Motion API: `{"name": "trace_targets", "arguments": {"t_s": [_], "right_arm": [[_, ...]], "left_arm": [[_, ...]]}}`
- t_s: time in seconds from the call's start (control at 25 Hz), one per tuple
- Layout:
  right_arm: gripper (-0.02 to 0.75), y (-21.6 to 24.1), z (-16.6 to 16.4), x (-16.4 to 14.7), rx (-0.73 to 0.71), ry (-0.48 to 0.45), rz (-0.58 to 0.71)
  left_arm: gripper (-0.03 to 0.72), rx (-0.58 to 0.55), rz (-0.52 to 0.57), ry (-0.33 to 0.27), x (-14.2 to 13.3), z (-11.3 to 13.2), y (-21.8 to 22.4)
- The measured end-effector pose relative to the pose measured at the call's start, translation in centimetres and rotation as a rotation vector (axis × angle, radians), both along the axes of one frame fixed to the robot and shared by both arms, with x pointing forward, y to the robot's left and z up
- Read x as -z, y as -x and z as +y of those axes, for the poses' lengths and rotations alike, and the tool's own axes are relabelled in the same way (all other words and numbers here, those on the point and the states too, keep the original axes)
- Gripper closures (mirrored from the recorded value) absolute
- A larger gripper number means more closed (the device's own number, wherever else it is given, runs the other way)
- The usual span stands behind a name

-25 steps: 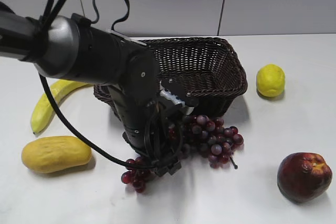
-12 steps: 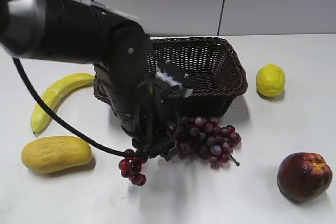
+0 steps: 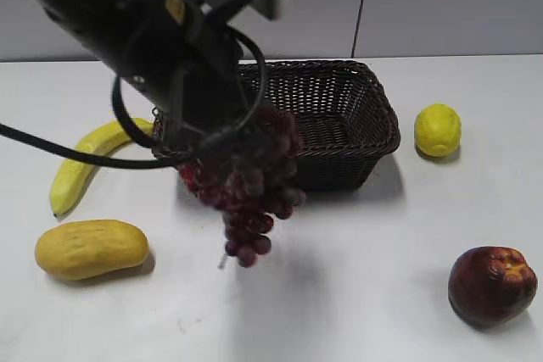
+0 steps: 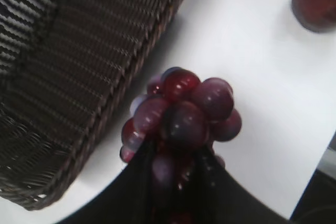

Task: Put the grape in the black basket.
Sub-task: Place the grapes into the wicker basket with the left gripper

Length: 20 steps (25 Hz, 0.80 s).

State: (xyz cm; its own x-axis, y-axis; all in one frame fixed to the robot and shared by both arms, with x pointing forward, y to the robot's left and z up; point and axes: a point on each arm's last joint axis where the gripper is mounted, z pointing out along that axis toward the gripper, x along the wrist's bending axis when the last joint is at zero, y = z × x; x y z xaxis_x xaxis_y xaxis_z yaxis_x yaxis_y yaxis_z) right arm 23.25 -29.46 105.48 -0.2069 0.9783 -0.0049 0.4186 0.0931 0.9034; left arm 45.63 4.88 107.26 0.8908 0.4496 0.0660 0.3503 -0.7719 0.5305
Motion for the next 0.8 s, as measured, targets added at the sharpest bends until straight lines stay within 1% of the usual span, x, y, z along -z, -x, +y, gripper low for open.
{"name": "trace_targets", "arguments": {"t_s": [0.08,0.28,0.4,0.48,0.6,0.8], "right_arm": [[0.239,0.0,0.0,0.0,0.0,0.0,0.0],[0.239,0.0,0.0,0.0,0.0,0.0,0.0],[0.239,0.0,0.0,0.0,0.0,0.0,0.0],[0.239,0.0,0.0,0.0,0.0,0.0,0.0],[0.239,0.0,0.0,0.0,0.0,0.0,0.0],[0.239,0.0,0.0,0.0,0.0,0.0,0.0]], "left_arm": [[0.537,-0.002,-0.077,0.067,-2.2,0.7,0.5],[0.538,-0.008,-0.273,0.211,-6.2,1.8,1.0],[0.538,-0.007,-0.392,0.277,-7.6,1.9,0.8],[0.538,-0.001,-0.463,0.308,-8.1,1.8,0.4],[0.538,0.006,-0.527,0.318,-7.9,1.2,-0.4],[0.54,-0.035,-0.491,0.247,-5.3,0.5,-3.7]]}}
